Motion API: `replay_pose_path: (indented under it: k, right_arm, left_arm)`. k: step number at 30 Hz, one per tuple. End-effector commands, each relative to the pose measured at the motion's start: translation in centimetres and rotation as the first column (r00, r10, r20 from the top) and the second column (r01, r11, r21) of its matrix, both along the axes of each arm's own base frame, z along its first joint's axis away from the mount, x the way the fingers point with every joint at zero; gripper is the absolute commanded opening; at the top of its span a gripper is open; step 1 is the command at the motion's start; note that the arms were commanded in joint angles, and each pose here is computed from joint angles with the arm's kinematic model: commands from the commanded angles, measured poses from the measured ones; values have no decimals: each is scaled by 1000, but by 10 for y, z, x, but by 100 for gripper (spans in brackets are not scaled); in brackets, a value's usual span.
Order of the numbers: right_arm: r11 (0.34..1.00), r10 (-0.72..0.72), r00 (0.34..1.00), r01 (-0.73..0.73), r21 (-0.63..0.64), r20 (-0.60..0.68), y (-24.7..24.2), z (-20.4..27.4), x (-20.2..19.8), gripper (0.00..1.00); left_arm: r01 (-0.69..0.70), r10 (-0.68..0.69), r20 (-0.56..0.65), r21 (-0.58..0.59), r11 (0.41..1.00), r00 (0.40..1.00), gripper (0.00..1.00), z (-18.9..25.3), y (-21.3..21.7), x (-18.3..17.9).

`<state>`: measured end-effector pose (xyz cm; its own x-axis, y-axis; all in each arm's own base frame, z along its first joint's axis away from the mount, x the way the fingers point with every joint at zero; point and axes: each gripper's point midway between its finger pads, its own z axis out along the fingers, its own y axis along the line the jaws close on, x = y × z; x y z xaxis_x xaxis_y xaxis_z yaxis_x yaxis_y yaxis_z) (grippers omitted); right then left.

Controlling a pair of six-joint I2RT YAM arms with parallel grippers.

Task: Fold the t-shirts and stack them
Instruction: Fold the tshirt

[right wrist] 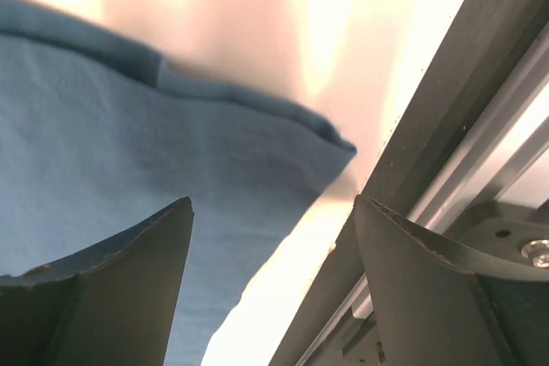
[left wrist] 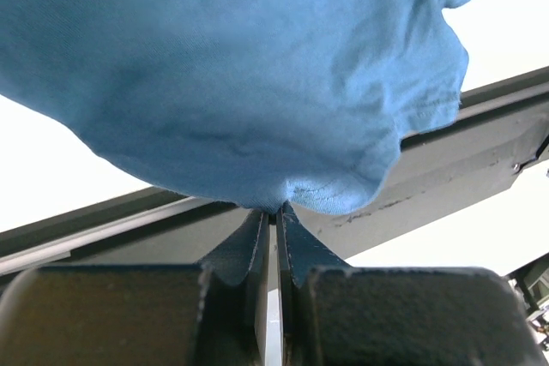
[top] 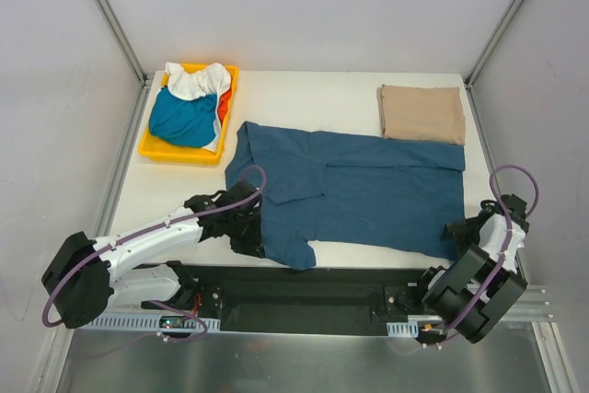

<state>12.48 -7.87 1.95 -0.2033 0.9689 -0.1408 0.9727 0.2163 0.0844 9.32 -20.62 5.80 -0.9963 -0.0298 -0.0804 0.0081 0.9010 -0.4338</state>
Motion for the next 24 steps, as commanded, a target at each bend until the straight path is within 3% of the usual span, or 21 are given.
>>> replay_pose_path:
  k: [1,10,19,24]
  right_arm:
    - [999,-42,999,42,-35,-13,-13,-6,3,77]
    - [998,-48,997,51,-44,57,-19,-7,19,44]
    - [998,-20,998,24,-65,62,-26,-5,23,31]
    - [998,5,997,0,-64,81,-26,-5,28,11]
  left_arm:
    - [34,-34,-5,-23,999,999,0,8,-4,6]
    - [41,-41,8,-40,998,999,0,14,-6,15]
    - [60,-58,38,-45,997,998,0,19,-8,22]
    - [60,-55,74,-57,997,996,0,28,-11,33]
